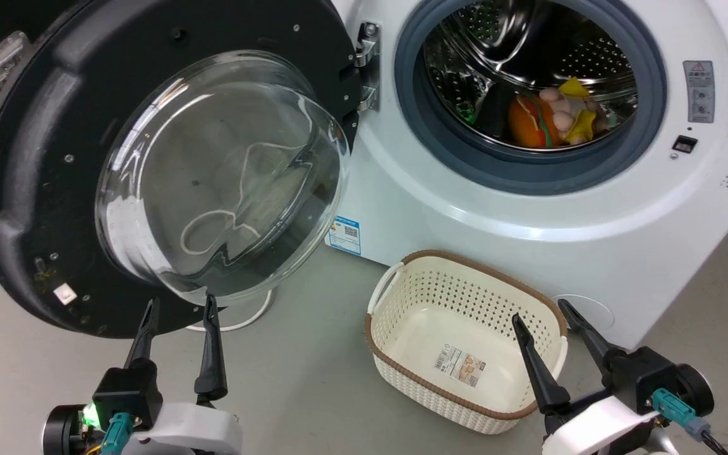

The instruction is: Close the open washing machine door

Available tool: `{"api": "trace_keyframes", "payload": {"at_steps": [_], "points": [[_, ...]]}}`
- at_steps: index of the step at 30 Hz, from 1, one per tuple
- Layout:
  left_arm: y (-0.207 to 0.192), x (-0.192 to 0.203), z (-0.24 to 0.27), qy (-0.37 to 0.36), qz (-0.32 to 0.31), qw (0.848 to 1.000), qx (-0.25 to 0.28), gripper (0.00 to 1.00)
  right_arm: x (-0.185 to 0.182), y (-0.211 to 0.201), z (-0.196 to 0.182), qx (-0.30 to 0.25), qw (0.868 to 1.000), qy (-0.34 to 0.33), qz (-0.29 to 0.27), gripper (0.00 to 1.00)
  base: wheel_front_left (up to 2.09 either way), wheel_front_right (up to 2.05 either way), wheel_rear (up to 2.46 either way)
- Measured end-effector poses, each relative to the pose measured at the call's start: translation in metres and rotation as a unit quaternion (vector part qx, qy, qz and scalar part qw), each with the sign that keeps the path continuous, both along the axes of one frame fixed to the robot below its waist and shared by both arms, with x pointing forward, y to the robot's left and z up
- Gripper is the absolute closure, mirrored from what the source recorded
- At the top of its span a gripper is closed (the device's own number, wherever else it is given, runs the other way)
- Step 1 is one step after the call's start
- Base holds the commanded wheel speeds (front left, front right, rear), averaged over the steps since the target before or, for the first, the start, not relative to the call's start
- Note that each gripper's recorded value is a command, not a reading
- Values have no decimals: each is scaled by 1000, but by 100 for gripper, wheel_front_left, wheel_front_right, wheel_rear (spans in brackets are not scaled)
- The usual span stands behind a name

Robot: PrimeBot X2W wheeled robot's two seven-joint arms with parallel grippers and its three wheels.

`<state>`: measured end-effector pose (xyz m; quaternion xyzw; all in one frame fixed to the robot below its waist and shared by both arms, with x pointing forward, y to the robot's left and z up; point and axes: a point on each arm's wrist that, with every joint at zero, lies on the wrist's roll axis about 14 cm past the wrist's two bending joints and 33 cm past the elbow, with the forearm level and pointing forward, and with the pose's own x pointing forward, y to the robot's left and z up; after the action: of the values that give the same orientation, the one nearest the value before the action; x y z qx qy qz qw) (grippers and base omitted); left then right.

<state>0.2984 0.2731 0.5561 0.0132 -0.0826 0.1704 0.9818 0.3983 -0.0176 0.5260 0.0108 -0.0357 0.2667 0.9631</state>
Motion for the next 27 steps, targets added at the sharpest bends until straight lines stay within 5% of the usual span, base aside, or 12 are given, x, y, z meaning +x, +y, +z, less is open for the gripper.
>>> {"api": "trace_keyframes", "payload": {"at_steps": [11, 13, 21, 27], "points": [[14, -16, -2, -7, 29, 1000, -7, 0, 0, 20, 2, 10, 1000, -6, 28, 0, 0, 0, 0], [15, -17, -4, -5, 29, 999, -13, 99, 1, 22, 1, 11, 999, -5, 31, 0, 0, 0, 0], [35, -21, 3, -28, 49, 998, -36, 100, 10, 24, -10, 16, 999, 4, 31, 0, 0, 0, 0], [96, -19, 56, -101, 94, 990, -9, 100, 25, 19, -28, 13, 1000, 19, 19, 0, 0, 0, 0]]}}
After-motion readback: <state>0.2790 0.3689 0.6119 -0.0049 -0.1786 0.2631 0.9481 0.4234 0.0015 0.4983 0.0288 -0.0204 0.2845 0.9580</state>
